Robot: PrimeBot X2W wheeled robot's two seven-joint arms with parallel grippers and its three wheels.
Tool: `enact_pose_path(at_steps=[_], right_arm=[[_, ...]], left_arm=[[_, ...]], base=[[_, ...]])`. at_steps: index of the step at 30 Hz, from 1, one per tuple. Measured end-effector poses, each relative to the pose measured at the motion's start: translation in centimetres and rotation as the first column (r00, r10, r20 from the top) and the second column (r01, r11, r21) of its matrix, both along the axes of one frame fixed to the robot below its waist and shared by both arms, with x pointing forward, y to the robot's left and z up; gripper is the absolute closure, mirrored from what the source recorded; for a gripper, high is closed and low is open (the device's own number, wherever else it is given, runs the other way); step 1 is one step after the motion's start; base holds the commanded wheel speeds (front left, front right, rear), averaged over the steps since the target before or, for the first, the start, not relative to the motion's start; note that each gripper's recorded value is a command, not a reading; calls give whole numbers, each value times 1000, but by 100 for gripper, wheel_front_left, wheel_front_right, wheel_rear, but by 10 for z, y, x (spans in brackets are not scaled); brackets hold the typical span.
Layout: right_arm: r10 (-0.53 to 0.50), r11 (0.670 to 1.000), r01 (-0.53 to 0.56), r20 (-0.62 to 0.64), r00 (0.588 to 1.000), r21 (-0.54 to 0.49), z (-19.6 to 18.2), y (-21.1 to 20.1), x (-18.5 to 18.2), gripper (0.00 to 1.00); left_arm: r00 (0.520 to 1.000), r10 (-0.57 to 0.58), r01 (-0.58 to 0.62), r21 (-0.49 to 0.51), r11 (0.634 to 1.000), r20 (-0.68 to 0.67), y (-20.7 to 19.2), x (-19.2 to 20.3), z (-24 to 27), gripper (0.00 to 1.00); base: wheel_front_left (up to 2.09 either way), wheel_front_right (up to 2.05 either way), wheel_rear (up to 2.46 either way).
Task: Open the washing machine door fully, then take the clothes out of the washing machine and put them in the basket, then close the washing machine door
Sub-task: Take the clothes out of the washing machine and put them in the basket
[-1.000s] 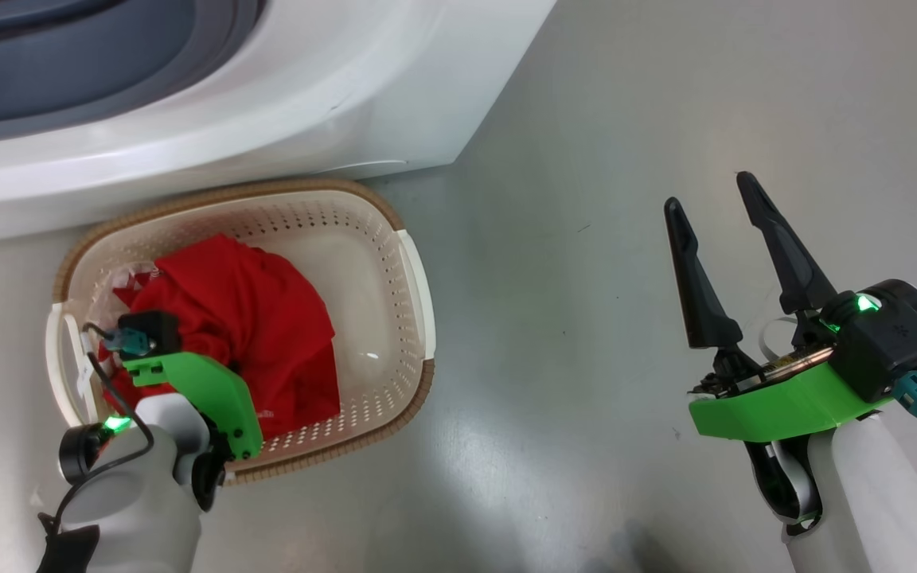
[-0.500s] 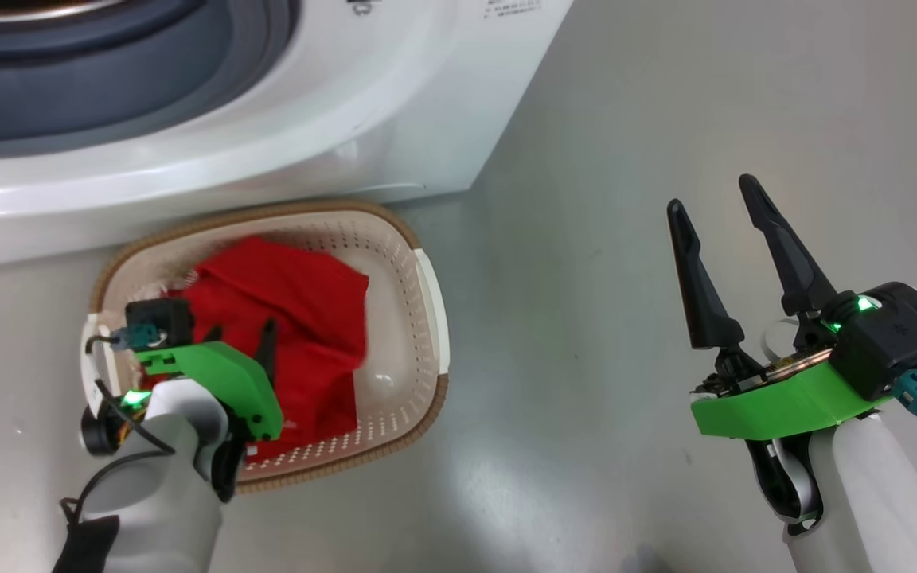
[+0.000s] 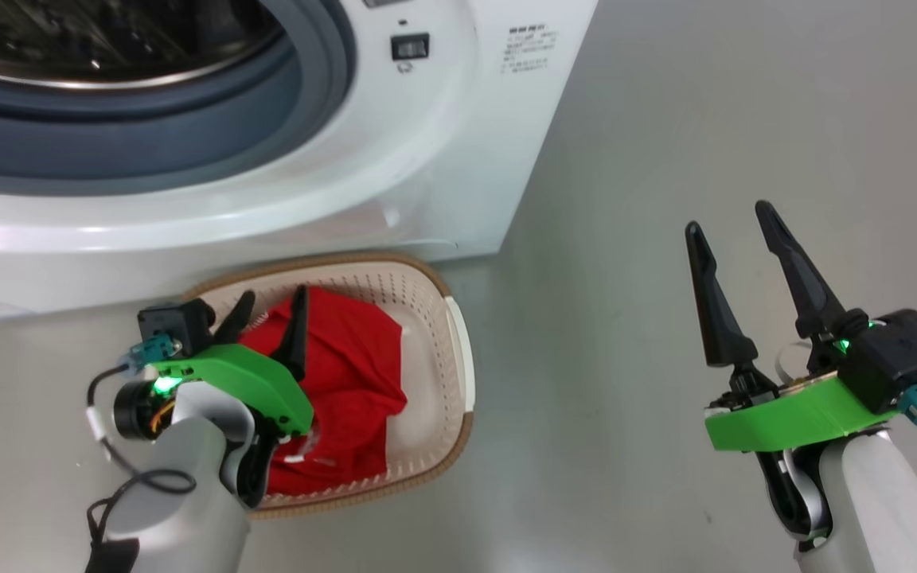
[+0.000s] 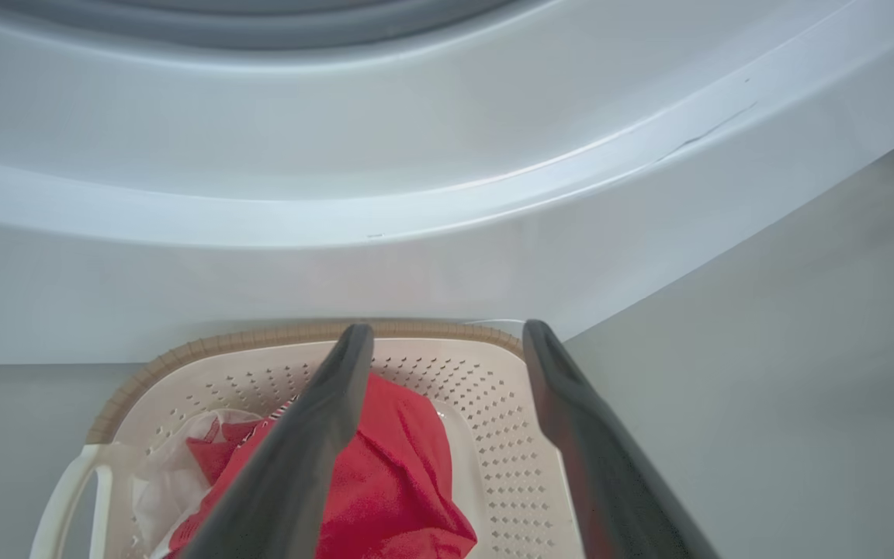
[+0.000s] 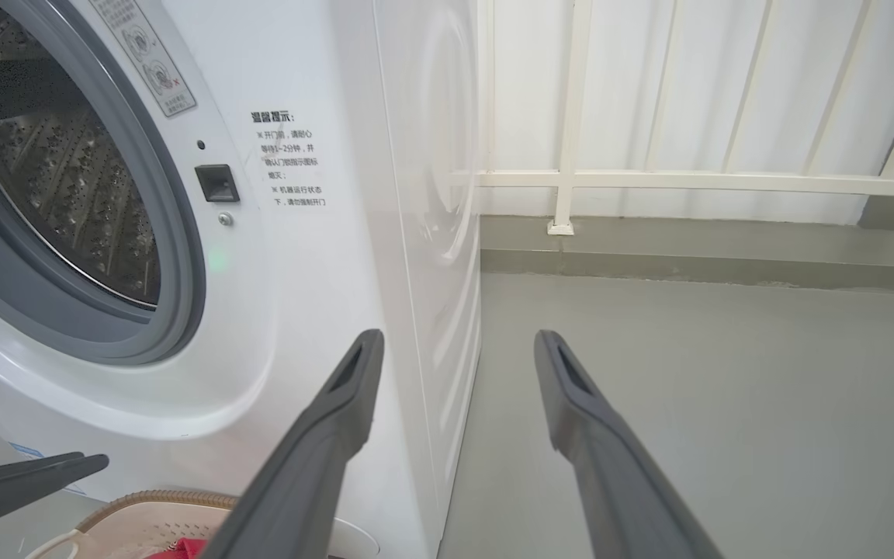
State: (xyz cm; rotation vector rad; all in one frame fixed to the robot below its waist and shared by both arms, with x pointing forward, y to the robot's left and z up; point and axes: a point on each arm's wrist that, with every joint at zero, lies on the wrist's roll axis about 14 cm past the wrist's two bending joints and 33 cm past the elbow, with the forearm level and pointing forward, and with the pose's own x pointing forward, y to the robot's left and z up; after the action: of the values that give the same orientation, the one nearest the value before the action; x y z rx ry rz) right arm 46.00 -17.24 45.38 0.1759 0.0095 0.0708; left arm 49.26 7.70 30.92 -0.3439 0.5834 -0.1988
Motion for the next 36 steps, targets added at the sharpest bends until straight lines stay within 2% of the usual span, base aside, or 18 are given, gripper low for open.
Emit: enact_pose_path(at_steps=[6,13,17,25,36], right_arm=[[4,1000,-4,33,999,-1,16,2,-7,0],[-2,1000,2,57,998,0,29,1,-20,0],[-6,1000,6,71,997,2,37,0,-28,0],[-3,1000,3,115,993,4,56,1,-41,0],[-22,1000,25,133,991,-19,65,-6,-57,0]], left_arm=[[984,41,-33,-50,998,175,6,6,53,0],[957,104,-87,-74,993,269,24,-11,86,0],[927,128,-98,-100,990,352,30,-16,115,0],[848,133,-114,-68,991,513,46,-36,168,0],[773,184,-203,-37,978,608,70,-59,204,0]], base=[[0,0,0],[0,0,0],[0,0,0],[0,0,0],[0,0,0]])
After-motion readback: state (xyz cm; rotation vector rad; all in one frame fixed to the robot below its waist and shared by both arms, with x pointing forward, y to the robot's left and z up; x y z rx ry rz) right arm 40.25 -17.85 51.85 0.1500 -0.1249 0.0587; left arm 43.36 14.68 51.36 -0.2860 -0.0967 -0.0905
